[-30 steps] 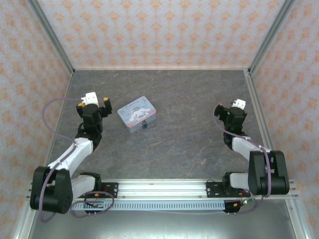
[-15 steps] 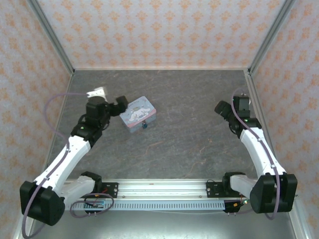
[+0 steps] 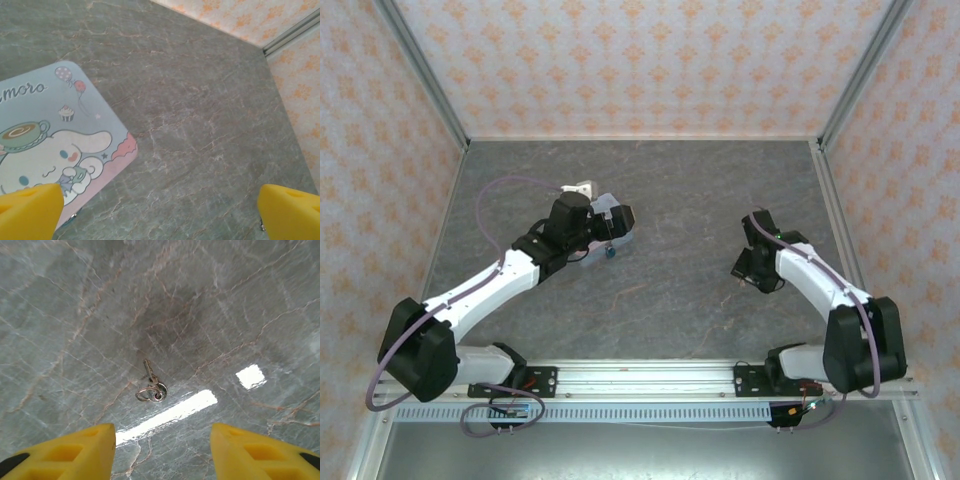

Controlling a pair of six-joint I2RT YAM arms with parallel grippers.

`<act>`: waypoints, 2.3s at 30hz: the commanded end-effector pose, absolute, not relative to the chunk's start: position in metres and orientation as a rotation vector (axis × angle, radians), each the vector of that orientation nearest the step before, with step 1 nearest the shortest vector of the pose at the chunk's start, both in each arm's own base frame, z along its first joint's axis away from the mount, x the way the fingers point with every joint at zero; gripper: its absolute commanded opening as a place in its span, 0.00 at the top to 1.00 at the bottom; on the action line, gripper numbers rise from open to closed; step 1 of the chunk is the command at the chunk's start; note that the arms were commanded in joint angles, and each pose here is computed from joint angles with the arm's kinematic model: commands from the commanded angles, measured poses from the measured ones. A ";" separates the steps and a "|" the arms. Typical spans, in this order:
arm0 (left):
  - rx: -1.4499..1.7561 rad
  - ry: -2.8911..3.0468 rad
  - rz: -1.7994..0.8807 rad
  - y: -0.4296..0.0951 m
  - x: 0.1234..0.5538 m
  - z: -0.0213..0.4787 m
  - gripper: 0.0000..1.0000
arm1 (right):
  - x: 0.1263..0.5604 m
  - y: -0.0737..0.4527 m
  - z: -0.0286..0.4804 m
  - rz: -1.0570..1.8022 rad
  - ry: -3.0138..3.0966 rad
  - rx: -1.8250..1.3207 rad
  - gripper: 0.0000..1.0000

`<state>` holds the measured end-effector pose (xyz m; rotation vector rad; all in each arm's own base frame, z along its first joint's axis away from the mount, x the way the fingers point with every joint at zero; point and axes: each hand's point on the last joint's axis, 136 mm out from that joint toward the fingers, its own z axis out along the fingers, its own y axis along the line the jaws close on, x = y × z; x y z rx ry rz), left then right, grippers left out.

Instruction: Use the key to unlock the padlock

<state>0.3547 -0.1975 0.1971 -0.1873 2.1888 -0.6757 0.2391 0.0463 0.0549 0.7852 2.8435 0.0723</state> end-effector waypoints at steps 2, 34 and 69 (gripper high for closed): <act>-0.187 2.141 -0.736 -0.208 0.360 0.216 0.00 | 0.246 0.049 0.047 0.062 2.819 0.853 0.51; -0.168 2.165 -0.679 -0.201 0.354 0.216 0.00 | 0.247 0.051 0.015 -0.036 2.884 0.871 0.64; -0.171 2.154 -0.645 -0.194 0.353 0.224 0.00 | 0.244 0.051 0.027 0.004 2.857 0.817 1.00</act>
